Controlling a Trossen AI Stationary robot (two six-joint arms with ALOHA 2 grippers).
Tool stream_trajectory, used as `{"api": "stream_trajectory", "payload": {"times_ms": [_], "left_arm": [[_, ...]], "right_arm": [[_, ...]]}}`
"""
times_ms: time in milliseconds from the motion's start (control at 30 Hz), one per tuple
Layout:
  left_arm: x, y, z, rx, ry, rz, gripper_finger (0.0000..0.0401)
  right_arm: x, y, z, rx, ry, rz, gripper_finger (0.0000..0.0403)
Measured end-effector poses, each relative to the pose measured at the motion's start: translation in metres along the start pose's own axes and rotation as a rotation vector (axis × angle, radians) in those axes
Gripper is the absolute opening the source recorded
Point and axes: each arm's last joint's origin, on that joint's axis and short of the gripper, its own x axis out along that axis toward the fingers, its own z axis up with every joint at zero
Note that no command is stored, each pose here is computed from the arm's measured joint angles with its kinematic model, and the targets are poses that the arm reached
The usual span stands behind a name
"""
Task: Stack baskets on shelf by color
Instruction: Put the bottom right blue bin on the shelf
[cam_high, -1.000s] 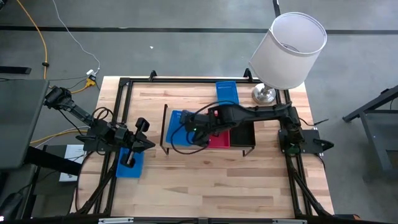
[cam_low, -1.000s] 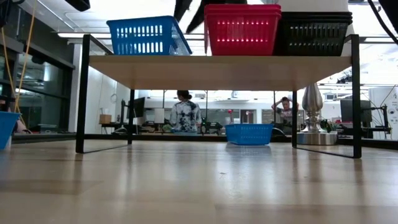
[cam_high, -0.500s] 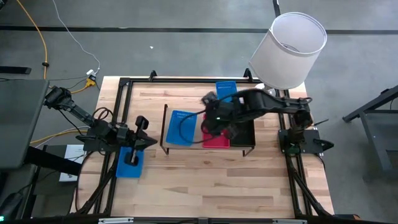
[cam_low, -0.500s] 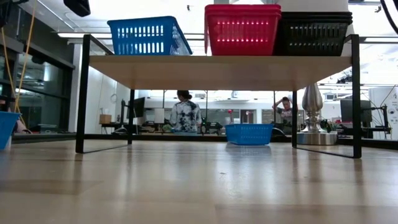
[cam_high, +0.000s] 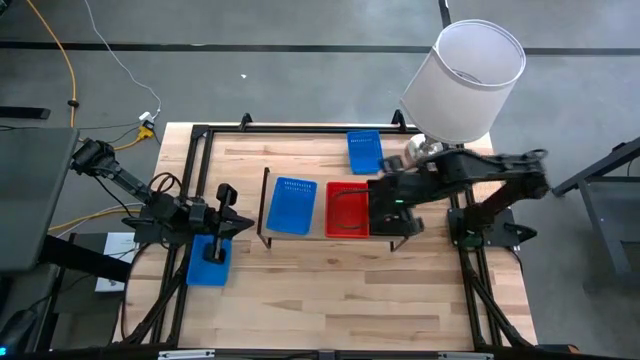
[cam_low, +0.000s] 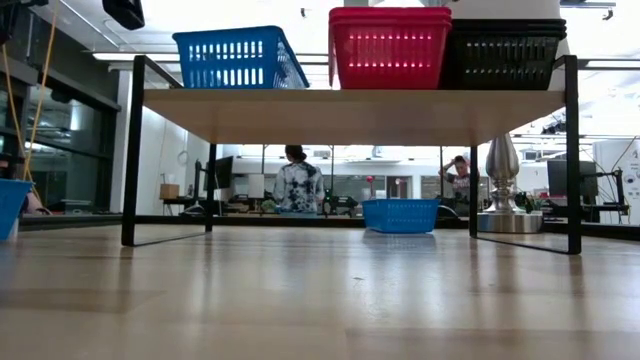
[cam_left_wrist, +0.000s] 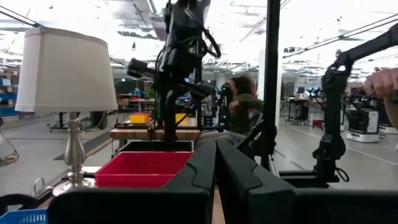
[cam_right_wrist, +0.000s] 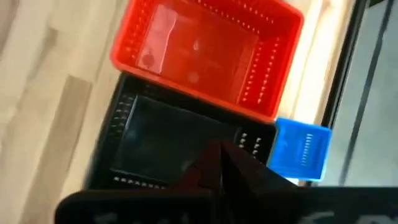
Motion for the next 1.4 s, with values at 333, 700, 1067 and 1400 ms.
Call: {"api": "stream_trajectory", "payload": {"times_ms": [333, 700, 1067, 1400], "left_arm": [[0.000, 0.003, -0.004, -0.037, 0.048, 0.133, 0.0003], [0.009, 0.004, -0.006, -0.123, 0.398, 0.410, 0.0000], [0.018, 0.012, -0.017, -0.141, 0.487, 0.495, 0.0000], [0.029, 0.028, -0.030, -0.193, 0.568, 0.493, 0.0000]], "right_arm": [[-0.010, 0.035, -0.067, 0.214, -0.386, -0.112, 0.0000], [0.012, 0.049, -0.082, 0.268, -0.517, -0.162, 0.0000], [0.017, 0.051, -0.071, 0.273, -0.535, -0.154, 0.0000], [0.017, 0.051, -0.070, 0.274, -0.546, -0.146, 0.0000]]}}
